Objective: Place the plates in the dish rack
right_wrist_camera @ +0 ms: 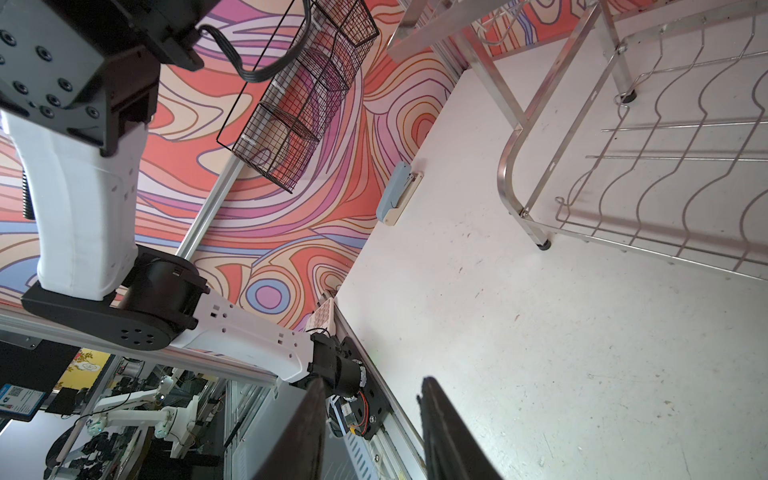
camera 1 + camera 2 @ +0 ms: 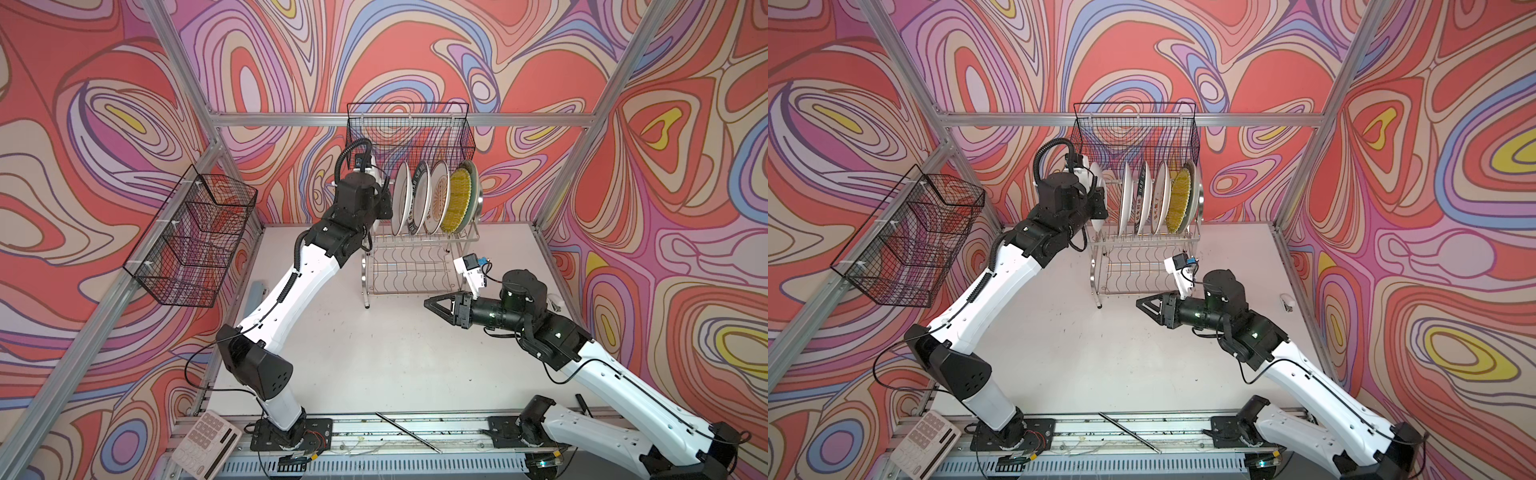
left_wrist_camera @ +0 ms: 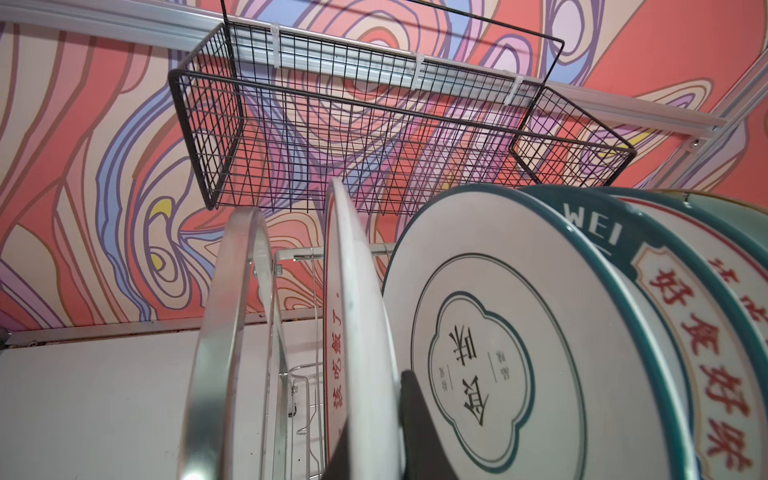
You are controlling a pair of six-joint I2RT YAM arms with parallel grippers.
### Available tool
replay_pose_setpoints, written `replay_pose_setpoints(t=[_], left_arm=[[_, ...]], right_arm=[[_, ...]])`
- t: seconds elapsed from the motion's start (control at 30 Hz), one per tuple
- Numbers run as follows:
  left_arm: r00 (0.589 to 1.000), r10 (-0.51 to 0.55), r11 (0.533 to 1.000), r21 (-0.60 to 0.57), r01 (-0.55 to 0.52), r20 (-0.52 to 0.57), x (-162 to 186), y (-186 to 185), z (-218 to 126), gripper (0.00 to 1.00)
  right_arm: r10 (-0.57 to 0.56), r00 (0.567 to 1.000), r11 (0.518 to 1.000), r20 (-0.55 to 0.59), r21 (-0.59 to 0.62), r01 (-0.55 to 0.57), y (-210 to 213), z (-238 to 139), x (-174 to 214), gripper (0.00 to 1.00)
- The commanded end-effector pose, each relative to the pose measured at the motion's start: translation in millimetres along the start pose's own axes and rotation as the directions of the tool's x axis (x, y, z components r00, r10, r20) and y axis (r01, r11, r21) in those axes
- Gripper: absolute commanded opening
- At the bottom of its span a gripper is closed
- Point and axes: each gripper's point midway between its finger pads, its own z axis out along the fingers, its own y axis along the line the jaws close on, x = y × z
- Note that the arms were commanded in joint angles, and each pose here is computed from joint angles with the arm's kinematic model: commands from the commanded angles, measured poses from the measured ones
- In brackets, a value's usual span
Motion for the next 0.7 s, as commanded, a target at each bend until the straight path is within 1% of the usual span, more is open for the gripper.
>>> replay_pose_setpoints(t=[0.0,0.47,0.67], left_arm=[[0.996,-0.058,0.998,0.002,0.058,0.064,-15.6,3.0,2.3,0.00],[0.994,-0.100,0.994,0.045,0.099,0.035,-9.9,0.2,10.7,0.00],[0.994,-0.103,0.994,0.044,0.102,0.028,-7.2,-0.4,15.5,0.00]], right_arm=[[-0.005,1.000,1.000,0.006,0.006,0.005,0.3,0.6,-1.0,0.39],[-0.005,1.000,1.000,0.001,0.009,0.005,-0.6,1.6,-0.4,0.39],[-0.006,1.000,1.000,0.001,0.013,0.006,-0.8,0.6,-0.3,0.39]])
